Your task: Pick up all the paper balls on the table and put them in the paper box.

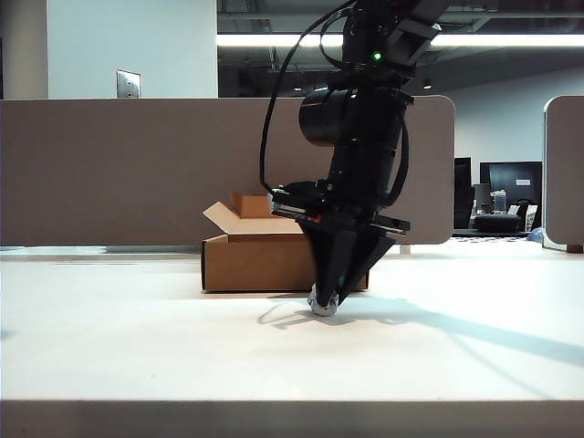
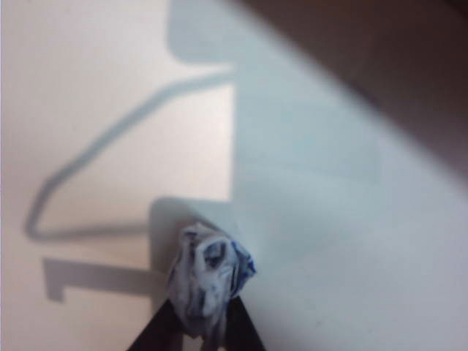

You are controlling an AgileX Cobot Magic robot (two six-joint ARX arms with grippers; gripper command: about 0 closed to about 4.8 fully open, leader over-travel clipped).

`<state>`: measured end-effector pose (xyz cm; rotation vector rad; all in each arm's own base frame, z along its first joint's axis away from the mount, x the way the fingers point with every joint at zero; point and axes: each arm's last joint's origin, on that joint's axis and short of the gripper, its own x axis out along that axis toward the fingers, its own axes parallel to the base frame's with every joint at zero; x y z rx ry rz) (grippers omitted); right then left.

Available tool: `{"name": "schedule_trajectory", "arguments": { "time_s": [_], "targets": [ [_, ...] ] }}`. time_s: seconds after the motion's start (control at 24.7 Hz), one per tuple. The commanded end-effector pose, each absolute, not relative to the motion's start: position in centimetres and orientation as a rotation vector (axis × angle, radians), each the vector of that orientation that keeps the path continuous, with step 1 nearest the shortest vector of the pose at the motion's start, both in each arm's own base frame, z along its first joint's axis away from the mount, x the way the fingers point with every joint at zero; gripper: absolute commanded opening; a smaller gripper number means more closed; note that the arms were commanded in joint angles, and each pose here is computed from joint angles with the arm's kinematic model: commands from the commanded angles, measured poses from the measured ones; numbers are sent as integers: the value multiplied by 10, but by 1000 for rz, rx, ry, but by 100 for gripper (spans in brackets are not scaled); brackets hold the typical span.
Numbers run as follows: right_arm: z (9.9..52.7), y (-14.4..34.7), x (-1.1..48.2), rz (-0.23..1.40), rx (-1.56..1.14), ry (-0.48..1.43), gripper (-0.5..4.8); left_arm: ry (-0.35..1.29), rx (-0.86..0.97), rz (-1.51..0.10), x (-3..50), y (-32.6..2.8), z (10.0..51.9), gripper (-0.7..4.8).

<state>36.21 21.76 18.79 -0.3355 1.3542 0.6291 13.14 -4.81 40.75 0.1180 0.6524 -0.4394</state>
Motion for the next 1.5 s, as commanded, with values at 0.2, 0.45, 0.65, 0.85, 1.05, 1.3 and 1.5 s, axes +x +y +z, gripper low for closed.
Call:
{"name": "schedule_trajectory", "arguments": {
  "time_s": [0.2,0.45,0.65,0.85,1.05,1.3,1.5],
  "targets": [
    [236,230,379,725,-281,1120,84,625,117,-439,132,-48,410,21],
    [306,235,404,700,-210,779,100,626,117,-439,132,-49,410,21],
    [312,228,421,570,-146,669,189,625,117,-438,132,-49,410,21],
    [292,226,435,521,-159,682,292,614,117,-435,133,-49,411,21],
    [295,223,439,512,-133,648,310,548,110,-436,136,-50,416,22],
    [326,210,425,510,-121,622,306,450,98,-442,142,-52,424,22],
    [395,190,379,622,-74,547,201,389,87,-441,138,-50,430,21]
  ]
}}
